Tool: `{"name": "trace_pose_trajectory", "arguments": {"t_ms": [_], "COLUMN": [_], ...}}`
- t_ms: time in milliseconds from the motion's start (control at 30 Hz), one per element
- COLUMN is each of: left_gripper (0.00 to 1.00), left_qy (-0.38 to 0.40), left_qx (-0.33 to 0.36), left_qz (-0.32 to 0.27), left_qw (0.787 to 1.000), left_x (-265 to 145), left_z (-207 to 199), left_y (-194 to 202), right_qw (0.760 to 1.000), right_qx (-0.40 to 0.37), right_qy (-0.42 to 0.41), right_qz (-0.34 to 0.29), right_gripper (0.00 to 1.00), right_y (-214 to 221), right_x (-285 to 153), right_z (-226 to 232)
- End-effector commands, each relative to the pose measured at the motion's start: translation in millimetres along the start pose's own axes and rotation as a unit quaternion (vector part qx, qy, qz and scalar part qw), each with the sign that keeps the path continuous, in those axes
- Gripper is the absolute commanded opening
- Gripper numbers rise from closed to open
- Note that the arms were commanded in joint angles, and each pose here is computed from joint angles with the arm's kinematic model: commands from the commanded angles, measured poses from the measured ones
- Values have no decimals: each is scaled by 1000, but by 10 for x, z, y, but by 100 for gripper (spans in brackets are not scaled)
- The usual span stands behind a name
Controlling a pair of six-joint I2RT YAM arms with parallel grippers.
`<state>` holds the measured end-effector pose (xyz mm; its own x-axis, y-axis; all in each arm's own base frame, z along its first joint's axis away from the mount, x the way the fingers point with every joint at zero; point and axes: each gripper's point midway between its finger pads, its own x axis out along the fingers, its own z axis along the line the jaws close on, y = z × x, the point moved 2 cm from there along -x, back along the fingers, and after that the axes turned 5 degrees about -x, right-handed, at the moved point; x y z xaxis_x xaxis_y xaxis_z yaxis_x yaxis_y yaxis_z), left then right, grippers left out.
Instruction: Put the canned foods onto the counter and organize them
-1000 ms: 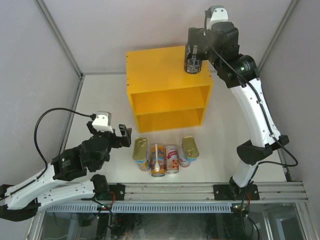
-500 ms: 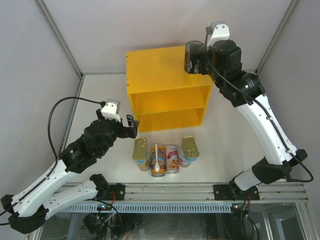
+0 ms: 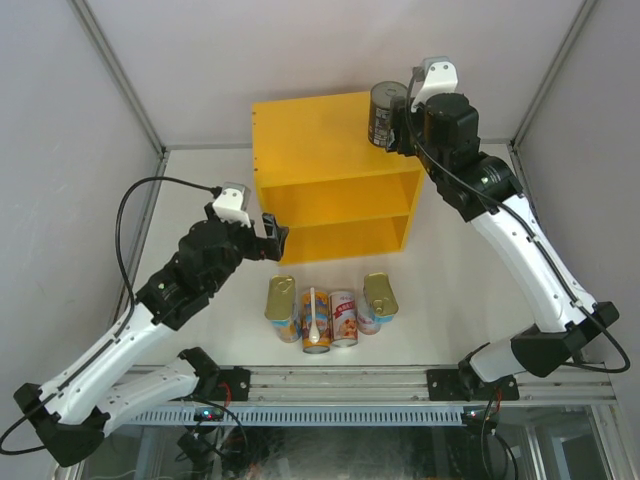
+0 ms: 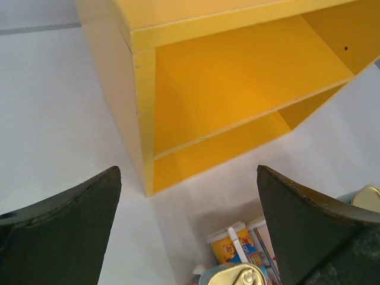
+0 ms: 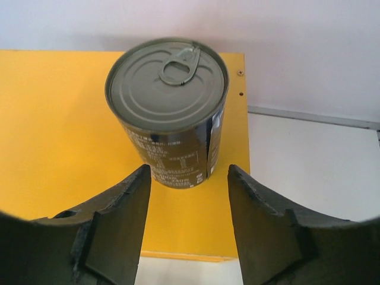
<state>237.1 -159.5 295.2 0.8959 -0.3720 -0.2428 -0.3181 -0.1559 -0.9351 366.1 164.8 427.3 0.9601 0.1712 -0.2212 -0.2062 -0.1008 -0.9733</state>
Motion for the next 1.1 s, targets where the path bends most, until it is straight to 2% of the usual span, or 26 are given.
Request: {"name": "trace_pose_trajectory", "arguments": {"t_ms": [0, 167, 633, 1067], "left_gripper": [99, 98, 89, 88], "left_qy": [2, -24, -32, -32], "left_qx": [3, -1, -12, -18], "left_qz": [-15, -17, -29, -33], "left_qw": [1000, 1000, 999, 999], "left_x": [135, 258, 545, 584], "left_z": [28, 145, 288, 396], "left_y": [-37, -26, -67, -67], "right_qw": [999, 999, 999, 999], "right_qx": [12, 13, 20, 19], "right_qy": [-10, -14, -11, -4], "right_qz": [-46, -44, -38, -40], "right_gripper": [53, 52, 49, 49], "right_y": [-230, -216, -182, -243], "right_x": [55, 158, 459, 788], "right_z": [3, 21, 7, -2]}}
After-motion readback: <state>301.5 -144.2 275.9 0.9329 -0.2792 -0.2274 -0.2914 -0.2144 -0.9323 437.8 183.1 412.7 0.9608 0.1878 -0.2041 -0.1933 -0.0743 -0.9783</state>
